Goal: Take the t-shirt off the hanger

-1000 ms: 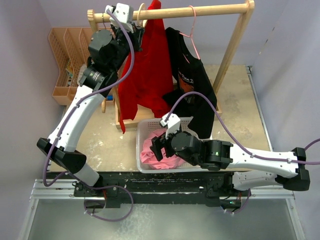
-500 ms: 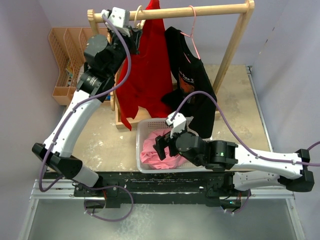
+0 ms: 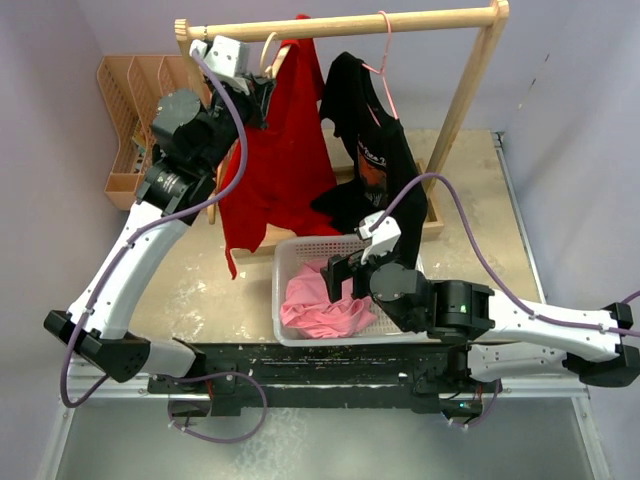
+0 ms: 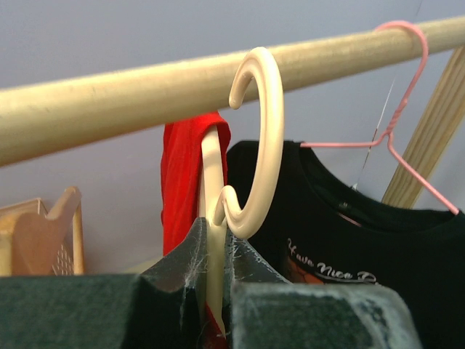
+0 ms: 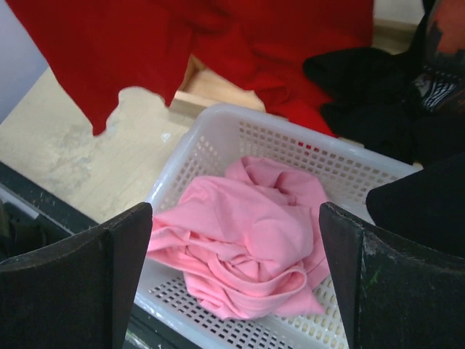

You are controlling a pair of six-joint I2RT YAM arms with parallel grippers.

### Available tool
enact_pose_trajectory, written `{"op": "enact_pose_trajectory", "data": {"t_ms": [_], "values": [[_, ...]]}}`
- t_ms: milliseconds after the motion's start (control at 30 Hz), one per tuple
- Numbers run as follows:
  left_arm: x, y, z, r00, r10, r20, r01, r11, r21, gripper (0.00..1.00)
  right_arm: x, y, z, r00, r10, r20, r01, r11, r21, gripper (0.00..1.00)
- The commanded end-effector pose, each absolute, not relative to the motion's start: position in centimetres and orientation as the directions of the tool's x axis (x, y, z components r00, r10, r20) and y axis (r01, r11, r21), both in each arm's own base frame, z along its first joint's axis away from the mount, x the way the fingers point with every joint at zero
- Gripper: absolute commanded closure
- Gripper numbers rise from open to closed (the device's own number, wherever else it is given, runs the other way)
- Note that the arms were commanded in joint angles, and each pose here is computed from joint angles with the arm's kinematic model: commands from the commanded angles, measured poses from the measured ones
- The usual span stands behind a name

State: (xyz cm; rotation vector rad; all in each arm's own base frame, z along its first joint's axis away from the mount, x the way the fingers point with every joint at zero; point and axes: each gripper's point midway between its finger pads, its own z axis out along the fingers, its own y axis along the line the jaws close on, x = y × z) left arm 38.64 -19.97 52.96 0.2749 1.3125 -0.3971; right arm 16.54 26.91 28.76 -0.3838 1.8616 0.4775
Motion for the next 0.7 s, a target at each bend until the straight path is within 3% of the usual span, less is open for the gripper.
{"op": "enact_pose_trajectory", "data": {"t_ms": [0, 100, 333, 667], "values": [[36.5, -19.7, 54.0, 0.218, -0.150, -0.964, 0.474, 0.880, -0.029, 1.00, 18.0, 25.8, 33.3, -0.245, 0.074, -0.967, -0.402, 0.900, 0.171, 0.01], [35.8, -20.0, 51.9, 0.142, -0.136, -0.980, 0.499, 0.865, -0.047, 1.00, 19.1, 25.3, 35.7, -0.184, 0.100, -0.978, -0.372, 0.914, 0.163, 0.03], [32.3, -20.8, 50.2, 0.005, -0.154, -0.988, 0.594, 0.795, -0.121, 1.00, 25.0, 23.9, 42.1, -0.075, 0.211, -0.975, -0.430, 0.875, 0.223, 0.26], [26.7, -20.3, 52.3, -0.079, -0.208, -0.975, 0.669, 0.714, -0.206, 1.00, 29.0, 28.5, 48.0, 0.024, 0.187, -0.982, -0.503, 0.851, 0.150, 0.31]]}}
